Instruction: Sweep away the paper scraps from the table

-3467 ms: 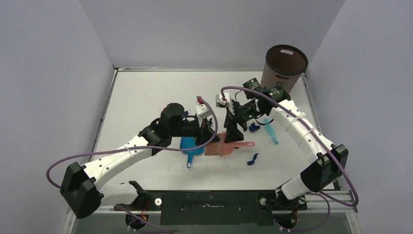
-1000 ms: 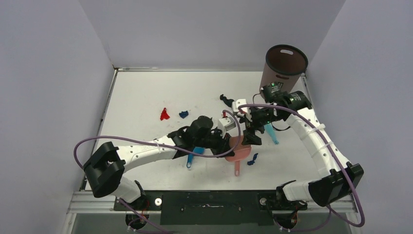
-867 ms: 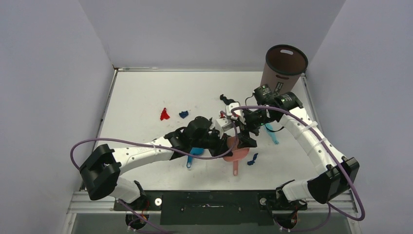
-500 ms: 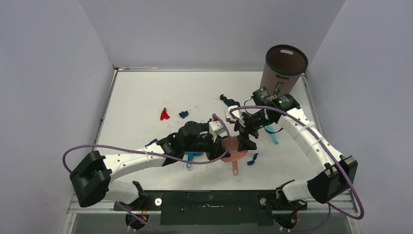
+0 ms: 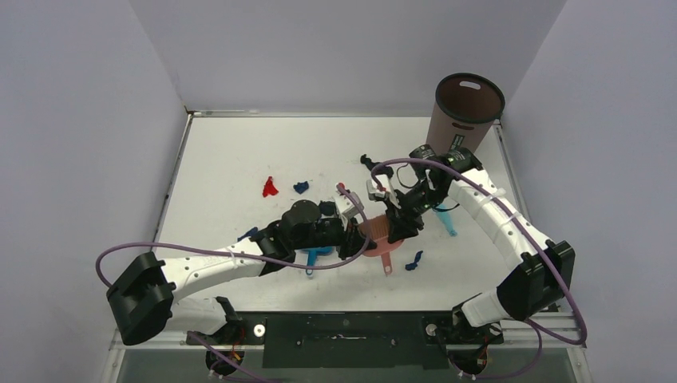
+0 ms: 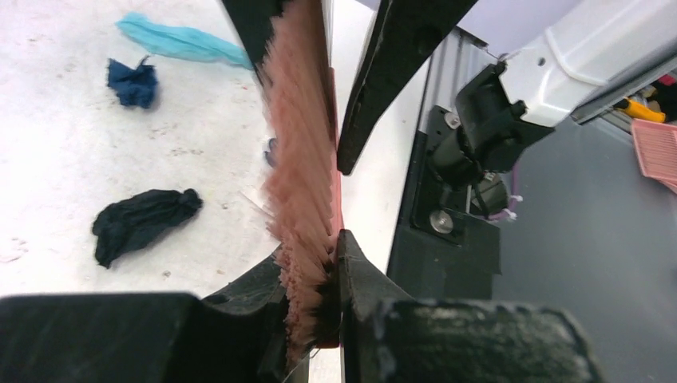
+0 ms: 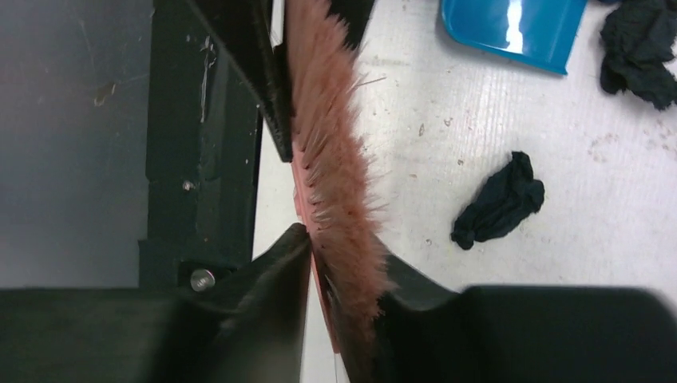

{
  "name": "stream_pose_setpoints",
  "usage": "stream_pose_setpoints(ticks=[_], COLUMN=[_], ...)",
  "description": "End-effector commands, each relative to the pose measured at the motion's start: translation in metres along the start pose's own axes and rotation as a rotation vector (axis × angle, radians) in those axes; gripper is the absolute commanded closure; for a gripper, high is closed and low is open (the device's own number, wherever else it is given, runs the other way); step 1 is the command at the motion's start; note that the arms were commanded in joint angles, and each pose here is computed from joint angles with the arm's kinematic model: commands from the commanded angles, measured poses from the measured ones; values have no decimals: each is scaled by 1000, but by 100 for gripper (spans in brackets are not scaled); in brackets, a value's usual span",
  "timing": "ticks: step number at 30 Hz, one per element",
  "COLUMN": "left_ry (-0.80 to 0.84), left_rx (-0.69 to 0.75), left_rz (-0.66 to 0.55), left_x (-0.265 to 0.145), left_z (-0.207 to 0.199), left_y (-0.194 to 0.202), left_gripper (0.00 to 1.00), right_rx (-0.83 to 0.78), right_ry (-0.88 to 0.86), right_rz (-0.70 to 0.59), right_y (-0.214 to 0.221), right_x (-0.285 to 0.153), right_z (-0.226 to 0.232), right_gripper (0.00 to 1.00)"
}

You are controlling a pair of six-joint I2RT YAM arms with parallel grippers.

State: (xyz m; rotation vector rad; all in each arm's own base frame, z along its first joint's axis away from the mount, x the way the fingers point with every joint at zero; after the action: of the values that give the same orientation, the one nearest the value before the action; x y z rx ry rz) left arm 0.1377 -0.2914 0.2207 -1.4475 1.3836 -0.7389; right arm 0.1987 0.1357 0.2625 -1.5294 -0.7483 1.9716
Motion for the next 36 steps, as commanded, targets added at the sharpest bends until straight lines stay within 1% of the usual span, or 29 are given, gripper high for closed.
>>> stream_pose_setpoints(ticks=[1,2,3,4,5,6,8,9,11,13,15,17,21,24,25,28,32,36], left_ry=[28,19,-8,-27,-73,-118,-153,-170,-214,-266,-270,-222,-100,-89,-67,-10,24,48], left_rx=[61,59,54,44,25,-3,-77,-96,-139,-208,-275,-319,-394,-445,-451,-452,-495,-509], left_rz=[-138,-151,-169,-181,-203,-223,-287,-328,-424,-537,-609,-626,-658,-660,-667,-649,-615,-570], left_x=[-7,-8,-9,-11,-12,-15,-21,-25,-33,-38,-37,-29,-12,-2,-1,4,13,21], left_z=[-10,-10,-8,-6,-3,0,0,0,2,9,17,23,29,36,36,36,35,36], left_y=[-32,-34,-37,-39,-41,-44,-49,-52,-54,-48,-41,-37,-35,-35,-38,-46,-46,-39], left_gripper=[100,100,95,87,75,60,43,37,26,21,20,23,30,35,39,46,57,62], right_rx=[-6,-1,7,16,28,48,101,171,294,365,434,469,521,548,554,557,562,553], right_ry=[-35,-32,-29,-17,-6,9,34,52,41,-13,-69,-103,-118,-115,-112,-105,-92,-90], right_rz=[-42,-50,-62,-80,-107,-140,-245,-303,-456,-568,-643,-680,-738,-745,-746,-751,-757,-757], right_y=[-8,-9,-9,-10,-11,-10,-12,-12,-11,-12,-12,-10,-2,2,4,6,8,7], right_x=[0,-2,-3,-7,-12,-18,-32,-38,-51,-56,-59,-61,-68,-71,-71,-70,-73,-74], right_z=[1,0,-1,-2,-5,-9,-16,-22,-32,-38,-48,-56,-69,-73,-71,-68,-61,-58], right_gripper=[85,94,95,95,95,95,95,95,95,95,95,95,95,95,95,95,95,95])
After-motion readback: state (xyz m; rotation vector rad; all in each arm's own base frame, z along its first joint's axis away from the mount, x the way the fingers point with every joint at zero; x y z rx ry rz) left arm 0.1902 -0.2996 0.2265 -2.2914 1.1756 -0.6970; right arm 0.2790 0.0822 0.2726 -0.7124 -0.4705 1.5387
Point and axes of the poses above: each gripper's point midway between its finger pads, its own x axis out along the fingers, its own z axis along the line the jaws close on, y = z × x, the point moved 9 cm from there along -x, back along the fingers, and after that the axes turned 1 degree about x, right-handed, at the moved point
